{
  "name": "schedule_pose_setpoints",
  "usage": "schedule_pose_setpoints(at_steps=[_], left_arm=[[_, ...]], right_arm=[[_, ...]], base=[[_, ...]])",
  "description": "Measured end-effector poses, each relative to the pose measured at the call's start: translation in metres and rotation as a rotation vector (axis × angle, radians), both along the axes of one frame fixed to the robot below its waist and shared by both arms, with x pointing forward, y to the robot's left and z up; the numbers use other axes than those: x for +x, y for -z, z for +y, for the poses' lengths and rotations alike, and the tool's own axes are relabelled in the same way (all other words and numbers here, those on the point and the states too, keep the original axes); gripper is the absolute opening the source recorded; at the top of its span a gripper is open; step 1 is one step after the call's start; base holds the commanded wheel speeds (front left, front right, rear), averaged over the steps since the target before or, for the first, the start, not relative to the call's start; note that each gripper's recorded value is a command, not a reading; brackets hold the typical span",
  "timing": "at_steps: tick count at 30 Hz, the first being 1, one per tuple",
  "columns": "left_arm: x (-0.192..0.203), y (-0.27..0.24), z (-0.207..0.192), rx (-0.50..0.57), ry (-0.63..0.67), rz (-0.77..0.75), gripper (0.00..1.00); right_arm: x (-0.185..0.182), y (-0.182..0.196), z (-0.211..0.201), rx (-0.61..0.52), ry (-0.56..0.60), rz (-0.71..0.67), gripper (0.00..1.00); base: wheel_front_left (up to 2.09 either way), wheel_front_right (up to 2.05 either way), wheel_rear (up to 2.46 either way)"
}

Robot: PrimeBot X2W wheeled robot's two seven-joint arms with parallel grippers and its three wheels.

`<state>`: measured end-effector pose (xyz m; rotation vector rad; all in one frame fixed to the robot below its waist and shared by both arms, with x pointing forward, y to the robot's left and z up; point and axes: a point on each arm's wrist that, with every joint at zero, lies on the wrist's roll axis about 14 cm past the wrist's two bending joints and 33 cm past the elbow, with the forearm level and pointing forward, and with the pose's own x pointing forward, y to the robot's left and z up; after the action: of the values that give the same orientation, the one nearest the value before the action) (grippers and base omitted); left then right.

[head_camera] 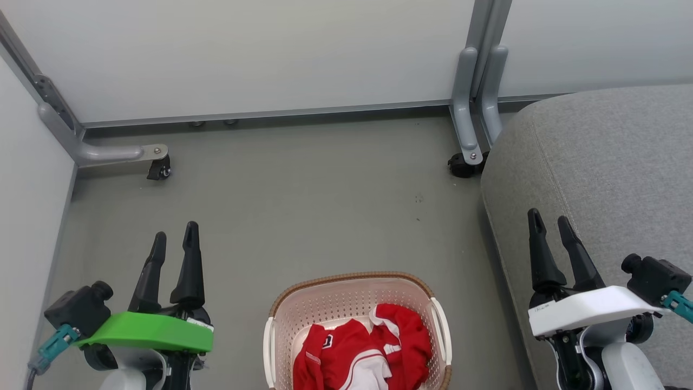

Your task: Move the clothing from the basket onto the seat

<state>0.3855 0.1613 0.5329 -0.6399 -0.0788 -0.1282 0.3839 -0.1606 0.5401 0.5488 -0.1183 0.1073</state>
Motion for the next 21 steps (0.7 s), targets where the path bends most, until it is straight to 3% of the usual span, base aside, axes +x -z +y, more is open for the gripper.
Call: schedule_pose_setpoints(at_steps=[21], left_arm=[[-0.004, 0.007, -0.008, 0.197, 0.018, -0.024, 1.00]], right_arm=[[-0.002, 0.007, 0.012, -0.207, -0.023, -0.012, 1.00]], base=[[0.00, 0.00, 0.00]])
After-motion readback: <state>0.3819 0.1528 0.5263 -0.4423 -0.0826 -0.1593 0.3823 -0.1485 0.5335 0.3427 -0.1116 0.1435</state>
